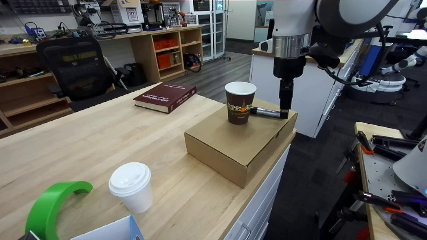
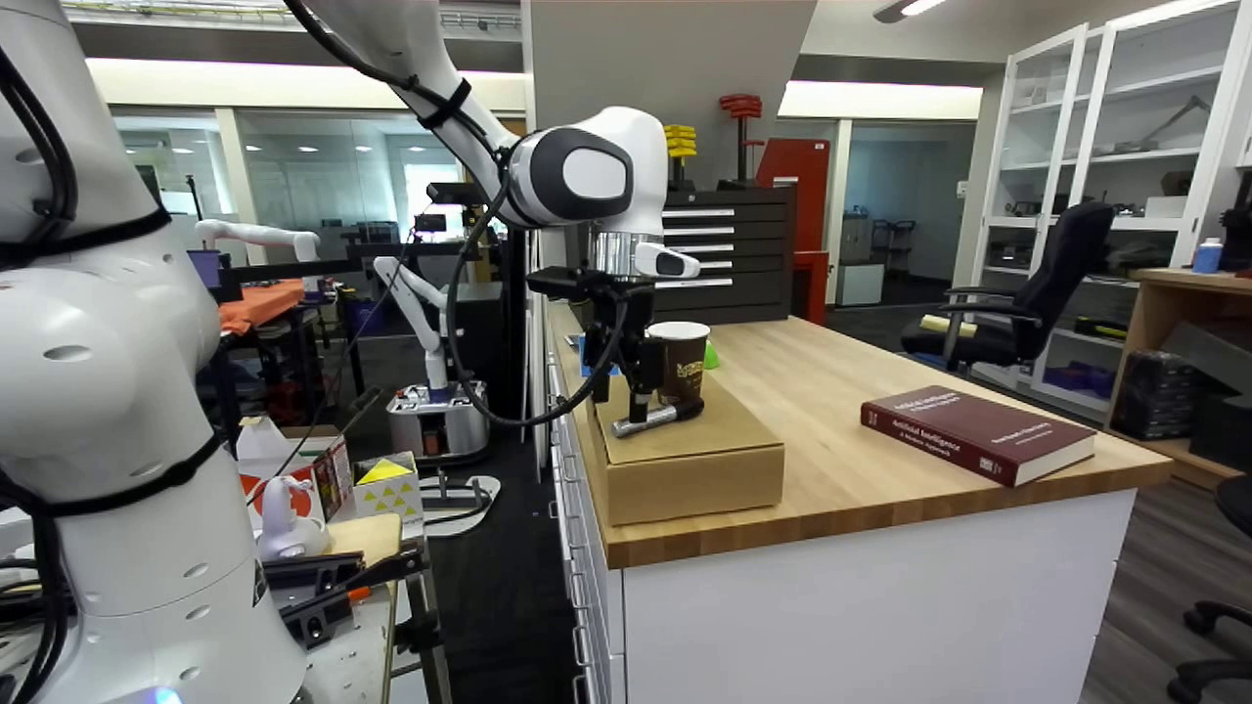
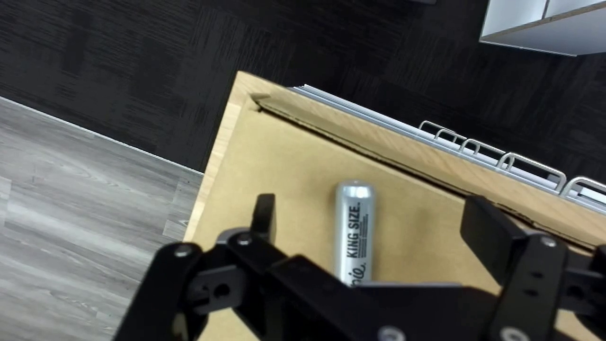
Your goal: Remove the marker from the mug cup and put it on the box
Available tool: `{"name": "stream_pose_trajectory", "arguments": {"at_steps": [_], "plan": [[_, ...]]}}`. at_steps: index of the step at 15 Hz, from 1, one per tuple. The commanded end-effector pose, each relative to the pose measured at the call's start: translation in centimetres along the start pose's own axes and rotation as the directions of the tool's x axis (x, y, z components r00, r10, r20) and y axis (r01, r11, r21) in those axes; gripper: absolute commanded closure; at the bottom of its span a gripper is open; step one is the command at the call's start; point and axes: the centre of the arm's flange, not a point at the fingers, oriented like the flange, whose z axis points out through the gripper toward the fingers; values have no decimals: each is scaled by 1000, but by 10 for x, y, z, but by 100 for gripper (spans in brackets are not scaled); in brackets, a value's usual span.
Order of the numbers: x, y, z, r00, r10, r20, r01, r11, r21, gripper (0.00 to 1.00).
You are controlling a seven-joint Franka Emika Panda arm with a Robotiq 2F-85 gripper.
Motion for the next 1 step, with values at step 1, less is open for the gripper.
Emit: {"name": "stream_pose_trajectory", "arguments": {"at_steps": [1], "plan": [[0,0,0,1000,0,0,0,1000,0,0]]}}
